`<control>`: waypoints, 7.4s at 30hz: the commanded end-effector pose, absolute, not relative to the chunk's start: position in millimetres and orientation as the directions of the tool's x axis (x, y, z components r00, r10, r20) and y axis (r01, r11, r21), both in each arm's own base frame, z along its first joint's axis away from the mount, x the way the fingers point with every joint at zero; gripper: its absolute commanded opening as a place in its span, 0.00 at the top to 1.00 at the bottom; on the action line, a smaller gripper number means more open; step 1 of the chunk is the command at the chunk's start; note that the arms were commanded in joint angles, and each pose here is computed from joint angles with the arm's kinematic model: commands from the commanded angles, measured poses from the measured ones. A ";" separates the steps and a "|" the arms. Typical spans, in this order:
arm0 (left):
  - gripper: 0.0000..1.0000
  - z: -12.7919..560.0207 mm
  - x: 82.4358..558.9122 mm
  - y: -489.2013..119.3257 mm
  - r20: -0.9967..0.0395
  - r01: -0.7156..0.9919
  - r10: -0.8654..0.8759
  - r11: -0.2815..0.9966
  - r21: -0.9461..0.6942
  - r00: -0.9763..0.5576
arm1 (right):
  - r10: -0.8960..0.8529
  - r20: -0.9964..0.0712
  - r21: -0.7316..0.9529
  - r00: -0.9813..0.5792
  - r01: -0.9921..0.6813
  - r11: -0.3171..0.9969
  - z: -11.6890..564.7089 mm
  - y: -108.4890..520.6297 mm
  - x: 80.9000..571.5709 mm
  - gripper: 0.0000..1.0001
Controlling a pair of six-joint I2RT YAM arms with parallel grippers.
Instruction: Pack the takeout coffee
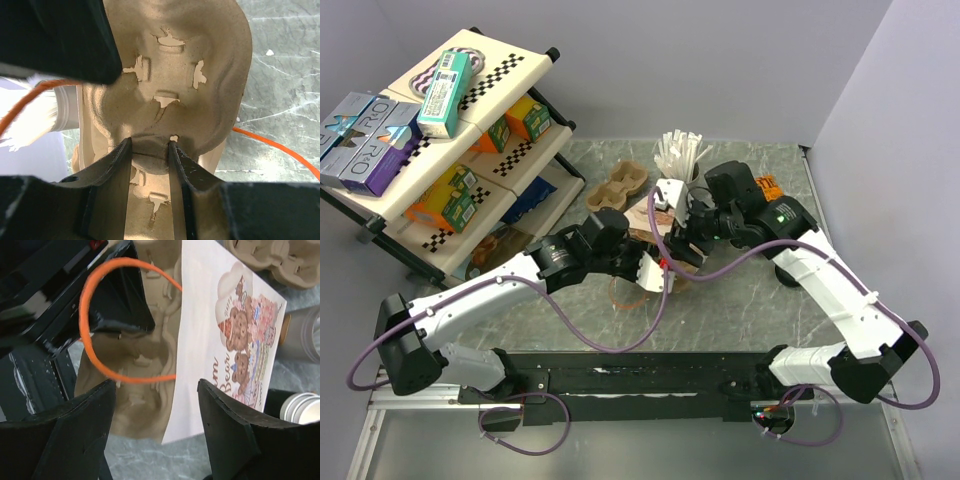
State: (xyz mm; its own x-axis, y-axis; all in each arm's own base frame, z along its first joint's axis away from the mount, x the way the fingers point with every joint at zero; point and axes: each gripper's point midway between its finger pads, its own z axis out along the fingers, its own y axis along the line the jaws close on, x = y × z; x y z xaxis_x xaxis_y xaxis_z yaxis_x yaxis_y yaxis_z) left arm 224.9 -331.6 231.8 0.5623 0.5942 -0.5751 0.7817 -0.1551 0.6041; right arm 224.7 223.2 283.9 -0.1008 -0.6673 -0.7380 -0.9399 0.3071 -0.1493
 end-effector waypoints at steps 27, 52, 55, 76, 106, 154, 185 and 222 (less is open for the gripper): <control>0.99 256.5 234.3 -325.7 -0.661 0.749 0.397 -0.116 0.652 0.637 | -0.527 -0.847 -0.014 -0.069 -0.988 0.152 319.9 256.2 198.2 1.00; 0.99 311.9 132.0 -282.0 -0.763 0.832 0.358 -0.078 0.550 0.538 | -0.424 -0.897 0.233 -0.124 -0.948 -0.217 346.2 302.0 129.1 1.00; 0.99 298.5 129.9 -281.1 -0.769 0.845 0.372 -0.090 0.527 0.520 | -0.440 -0.891 0.226 -0.115 -0.951 -0.211 337.5 301.3 131.8 1.00; 0.99 235.0 148.7 -286.6 -0.781 0.875 0.444 -0.014 0.484 0.439 | -0.509 -0.855 0.218 -0.099 -0.959 -0.179 312.8 285.2 136.9 1.00; 0.99 193.7 190.5 -298.5 -0.621 0.876 0.678 -0.069 0.478 0.392 | -0.506 -0.847 0.168 -0.163 -0.985 0.036 319.6 293.8 177.4 1.00; 0.99 145.2 206.1 -303.5 -0.496 0.763 0.680 -0.147 0.629 0.540 | -0.469 -0.878 0.195 -0.097 -0.967 -0.165 330.5 294.1 132.5 1.00; 0.99 146.7 205.2 -311.9 -0.541 0.822 0.702 -0.113 0.558 0.463 | -0.553 -0.816 0.141 -0.167 -0.986 0.090 322.6 287.7 174.7 0.53; 0.73 118.5 287.4 -353.0 -0.586 0.891 0.745 -0.022 0.454 0.318 | -0.249 -0.857 0.447 -0.452 -0.891 0.078 401.7 265.4 234.4 0.30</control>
